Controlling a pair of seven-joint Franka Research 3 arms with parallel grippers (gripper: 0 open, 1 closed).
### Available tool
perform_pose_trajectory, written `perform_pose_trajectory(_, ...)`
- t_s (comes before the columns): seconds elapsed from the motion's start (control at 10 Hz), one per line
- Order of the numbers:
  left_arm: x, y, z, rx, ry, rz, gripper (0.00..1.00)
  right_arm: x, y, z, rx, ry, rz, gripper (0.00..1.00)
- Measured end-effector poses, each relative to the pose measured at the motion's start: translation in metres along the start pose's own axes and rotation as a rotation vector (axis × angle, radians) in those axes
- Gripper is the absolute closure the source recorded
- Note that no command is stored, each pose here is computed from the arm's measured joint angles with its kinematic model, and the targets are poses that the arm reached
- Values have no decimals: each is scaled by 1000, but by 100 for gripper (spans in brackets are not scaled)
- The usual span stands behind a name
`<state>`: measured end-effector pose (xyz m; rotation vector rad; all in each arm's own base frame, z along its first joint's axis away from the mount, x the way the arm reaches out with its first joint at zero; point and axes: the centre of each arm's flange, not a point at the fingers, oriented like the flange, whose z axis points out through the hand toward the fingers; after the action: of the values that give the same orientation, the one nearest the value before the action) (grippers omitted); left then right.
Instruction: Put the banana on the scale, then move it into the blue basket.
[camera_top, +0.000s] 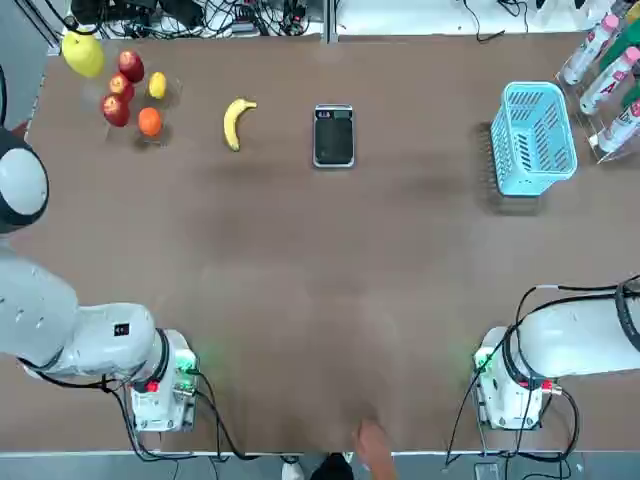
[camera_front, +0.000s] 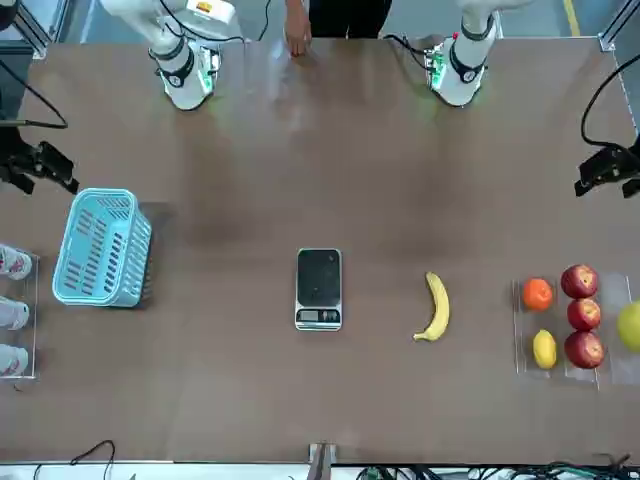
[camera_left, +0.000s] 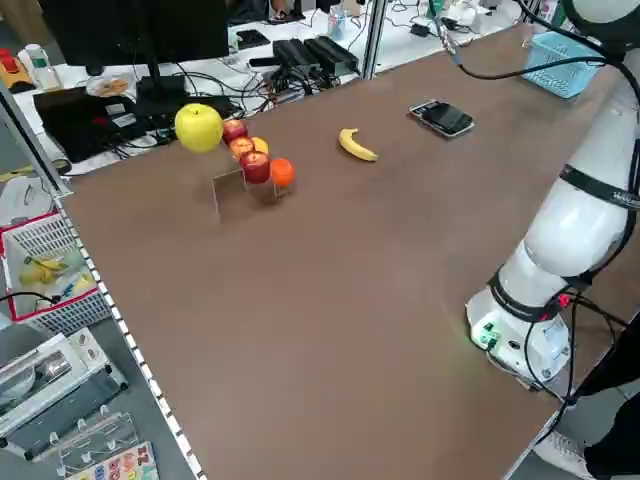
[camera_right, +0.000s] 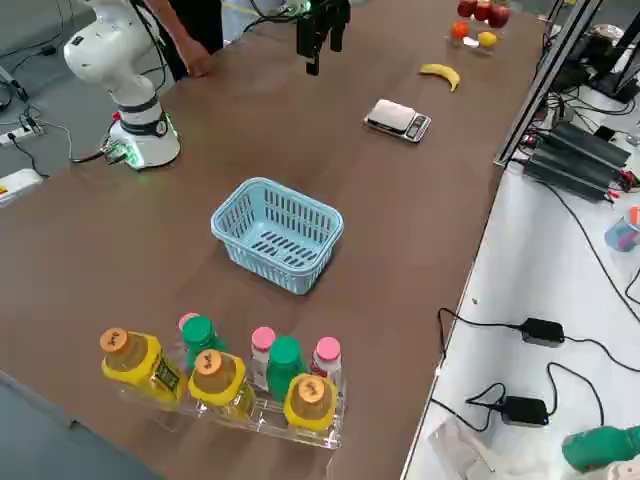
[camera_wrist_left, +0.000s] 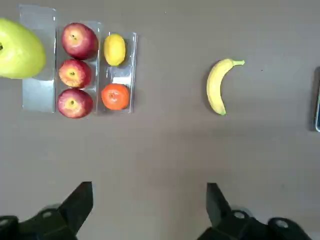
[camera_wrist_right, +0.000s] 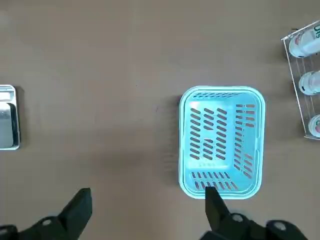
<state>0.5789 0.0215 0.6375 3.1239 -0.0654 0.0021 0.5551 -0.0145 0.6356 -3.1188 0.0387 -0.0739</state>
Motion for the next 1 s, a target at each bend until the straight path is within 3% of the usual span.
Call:
perform_pose_trajectory(0.5, 6, 17, 10, -4, -10, 31, 0, 0, 0, 0, 0, 0, 0, 0)
perform_pose_trajectory(1.0, 52, 39, 106, -33, -2, -45, 0, 0, 0, 0, 0, 1, 0, 0)
